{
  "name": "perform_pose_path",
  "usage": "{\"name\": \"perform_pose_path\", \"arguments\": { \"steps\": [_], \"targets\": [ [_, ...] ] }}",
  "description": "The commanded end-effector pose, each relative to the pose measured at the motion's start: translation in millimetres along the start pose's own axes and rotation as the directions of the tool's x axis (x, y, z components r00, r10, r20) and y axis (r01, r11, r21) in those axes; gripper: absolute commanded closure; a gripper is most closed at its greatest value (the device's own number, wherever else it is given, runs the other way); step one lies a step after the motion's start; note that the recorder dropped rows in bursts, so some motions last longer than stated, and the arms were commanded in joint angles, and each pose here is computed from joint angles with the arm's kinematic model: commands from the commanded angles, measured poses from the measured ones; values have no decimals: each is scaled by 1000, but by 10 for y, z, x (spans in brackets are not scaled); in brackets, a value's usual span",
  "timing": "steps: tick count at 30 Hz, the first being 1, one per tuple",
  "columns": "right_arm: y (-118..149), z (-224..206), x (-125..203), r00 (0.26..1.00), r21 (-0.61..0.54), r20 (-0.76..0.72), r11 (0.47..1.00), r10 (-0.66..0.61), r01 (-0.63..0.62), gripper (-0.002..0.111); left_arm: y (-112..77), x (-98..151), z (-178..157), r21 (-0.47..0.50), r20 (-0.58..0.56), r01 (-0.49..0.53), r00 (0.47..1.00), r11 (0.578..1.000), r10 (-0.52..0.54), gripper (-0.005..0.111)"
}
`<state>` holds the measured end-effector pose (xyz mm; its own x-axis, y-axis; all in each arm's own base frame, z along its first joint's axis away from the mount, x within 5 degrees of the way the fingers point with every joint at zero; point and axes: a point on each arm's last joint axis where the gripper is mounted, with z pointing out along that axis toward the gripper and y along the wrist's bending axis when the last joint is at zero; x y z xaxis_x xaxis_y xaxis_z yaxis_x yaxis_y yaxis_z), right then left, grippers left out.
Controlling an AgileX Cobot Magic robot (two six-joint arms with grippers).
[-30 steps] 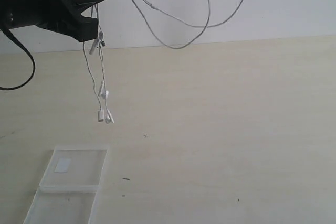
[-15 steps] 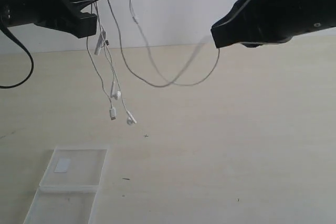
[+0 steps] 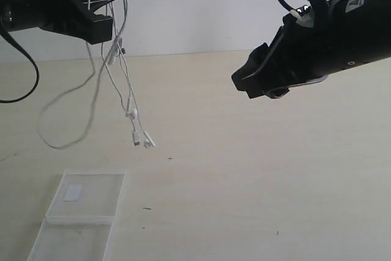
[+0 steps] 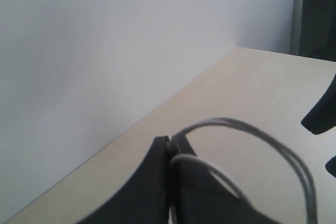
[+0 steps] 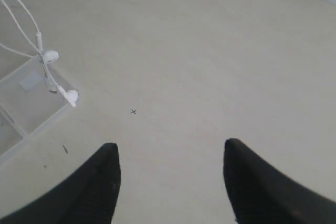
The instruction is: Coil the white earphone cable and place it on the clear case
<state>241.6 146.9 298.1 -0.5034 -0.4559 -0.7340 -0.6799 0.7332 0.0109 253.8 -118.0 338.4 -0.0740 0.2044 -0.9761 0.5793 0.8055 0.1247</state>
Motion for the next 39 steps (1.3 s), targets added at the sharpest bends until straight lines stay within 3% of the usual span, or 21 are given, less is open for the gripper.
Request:
{"name": "perform_pose_path", "arguments": {
  "steps": [1,10,16,25,29,35,39],
  "targets": [
    [-8,3,-29,999,-1,47,1000,-14,14,49,5,-25,-29,-9,8,16,1000,1000,-16,107],
    [140,1,-183,976,-171,216,985,20,18,49,100,-81,-173,-136,1,115,993,984,-116,107],
    [186,127,-224,959,-241,284,967,-16,87,49,89,-91,-250,-142,26,216,976,966,-214,107],
    [284,308,-267,928,-401,371,908,36,125,54,76,65,-278,-166,2,336,940,927,-340,107],
    [297,417,-237,926,-430,377,889,19,157,54,68,30,-345,-166,25,356,934,920,-357,107],
    [329,532,-216,925,-518,366,847,97,117,53,61,-29,-418,-160,53,358,934,920,-354,107],
    [361,525,-214,909,-526,414,827,42,201,44,59,-38,-429,-158,60,379,925,912,-374,107]
  ]
}}
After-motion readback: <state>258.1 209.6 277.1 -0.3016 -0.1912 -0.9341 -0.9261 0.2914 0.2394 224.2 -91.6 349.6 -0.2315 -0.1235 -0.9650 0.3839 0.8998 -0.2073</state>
